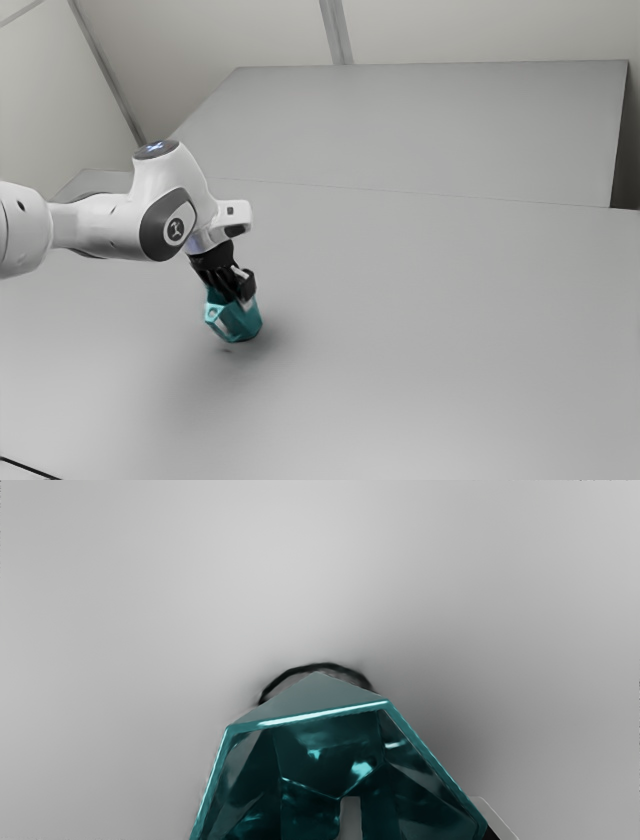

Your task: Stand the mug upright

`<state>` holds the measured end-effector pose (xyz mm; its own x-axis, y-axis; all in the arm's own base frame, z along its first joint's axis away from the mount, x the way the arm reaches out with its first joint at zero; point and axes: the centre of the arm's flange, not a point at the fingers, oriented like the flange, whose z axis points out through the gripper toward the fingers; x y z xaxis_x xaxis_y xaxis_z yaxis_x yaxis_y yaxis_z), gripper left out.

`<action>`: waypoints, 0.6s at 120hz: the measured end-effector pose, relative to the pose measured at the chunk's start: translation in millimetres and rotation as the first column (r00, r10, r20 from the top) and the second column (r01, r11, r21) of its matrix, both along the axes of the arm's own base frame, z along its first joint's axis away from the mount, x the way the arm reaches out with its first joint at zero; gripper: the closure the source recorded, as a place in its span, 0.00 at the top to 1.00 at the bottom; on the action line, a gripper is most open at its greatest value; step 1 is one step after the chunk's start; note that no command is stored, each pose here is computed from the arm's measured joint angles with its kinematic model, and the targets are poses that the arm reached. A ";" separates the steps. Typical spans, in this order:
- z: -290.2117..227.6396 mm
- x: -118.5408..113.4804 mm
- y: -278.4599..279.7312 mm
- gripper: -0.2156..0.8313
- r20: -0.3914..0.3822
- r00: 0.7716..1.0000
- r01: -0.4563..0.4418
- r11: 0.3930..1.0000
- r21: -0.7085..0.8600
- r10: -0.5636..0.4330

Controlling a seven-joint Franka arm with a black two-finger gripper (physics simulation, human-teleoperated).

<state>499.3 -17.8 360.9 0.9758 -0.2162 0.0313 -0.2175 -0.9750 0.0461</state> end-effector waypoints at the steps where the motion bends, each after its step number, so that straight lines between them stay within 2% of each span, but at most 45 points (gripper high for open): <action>1: 0.1 0.0 -0.1 0.36 0.000 1.000 -0.002 1.000 0.000 0.002; 14: 1.9 -1.0 -0.5 0.54 0.005 1.000 -0.022 1.000 -0.001 0.022; 29: 4.9 -4.4 -2.9 0.65 0.010 0.999 -0.037 0.999 0.002 0.037; 52: 47.0 -6.2 -17.3 0.74 0.071 0.997 -0.033 0.999 0.017 0.032; 72: 113.9 18.3 -18.4 0.77 0.123 0.991 -0.046 0.999 0.004 0.045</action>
